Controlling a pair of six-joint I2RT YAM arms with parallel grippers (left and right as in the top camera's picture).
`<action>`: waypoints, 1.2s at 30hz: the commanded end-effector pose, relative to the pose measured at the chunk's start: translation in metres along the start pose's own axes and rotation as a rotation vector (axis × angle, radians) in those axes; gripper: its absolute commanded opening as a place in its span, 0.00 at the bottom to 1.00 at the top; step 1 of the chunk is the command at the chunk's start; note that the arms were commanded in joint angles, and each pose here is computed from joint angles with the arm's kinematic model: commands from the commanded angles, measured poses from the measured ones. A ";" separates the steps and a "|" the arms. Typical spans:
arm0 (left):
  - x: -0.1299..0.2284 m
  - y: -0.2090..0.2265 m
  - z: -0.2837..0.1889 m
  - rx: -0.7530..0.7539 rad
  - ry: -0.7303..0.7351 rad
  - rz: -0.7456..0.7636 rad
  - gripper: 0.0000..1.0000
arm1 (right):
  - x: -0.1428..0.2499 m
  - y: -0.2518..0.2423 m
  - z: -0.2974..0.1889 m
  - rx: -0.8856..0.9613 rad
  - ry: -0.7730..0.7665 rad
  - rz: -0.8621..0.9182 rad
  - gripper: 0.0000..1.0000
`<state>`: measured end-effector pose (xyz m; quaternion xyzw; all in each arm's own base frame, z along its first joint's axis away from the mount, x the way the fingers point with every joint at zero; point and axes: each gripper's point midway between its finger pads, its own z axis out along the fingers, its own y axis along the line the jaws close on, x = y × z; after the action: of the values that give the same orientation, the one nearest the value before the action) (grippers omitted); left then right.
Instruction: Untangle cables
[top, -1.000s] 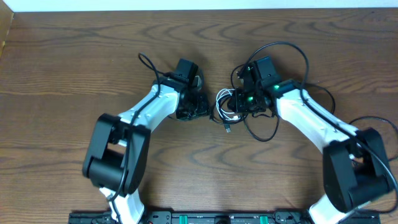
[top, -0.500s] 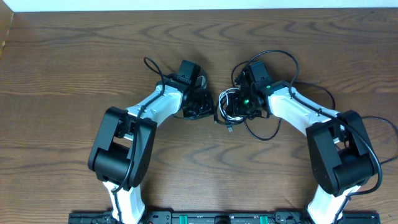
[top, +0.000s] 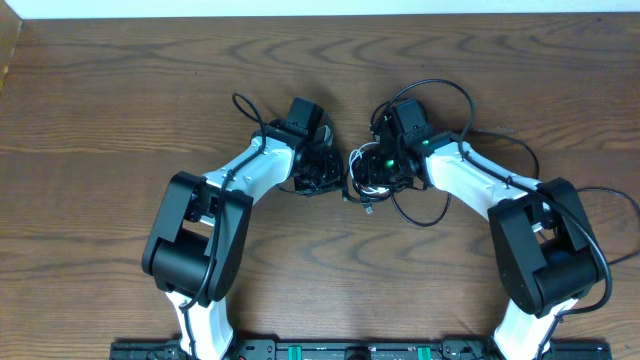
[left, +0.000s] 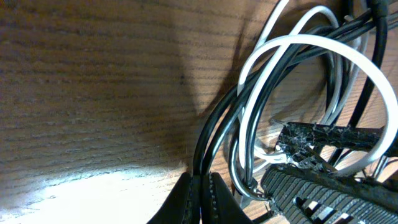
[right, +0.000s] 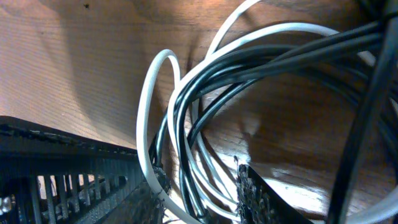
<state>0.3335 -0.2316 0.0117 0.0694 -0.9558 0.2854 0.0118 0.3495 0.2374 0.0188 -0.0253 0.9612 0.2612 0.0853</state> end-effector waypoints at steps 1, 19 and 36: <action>0.005 0.008 0.006 -0.035 0.016 -0.004 0.08 | 0.000 -0.004 0.005 0.042 -0.009 0.018 0.35; 0.007 0.022 0.007 -0.121 0.000 -0.003 0.08 | -0.015 0.004 0.040 0.237 -0.229 0.061 0.32; 0.003 0.034 0.005 -0.191 -0.026 0.034 0.08 | -0.018 0.027 0.021 0.011 -0.127 0.032 0.01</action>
<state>0.3309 -0.2137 0.0003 0.0670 -0.9719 0.2256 0.0021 0.3749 0.2625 0.0081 0.0375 0.9640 0.1932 0.1789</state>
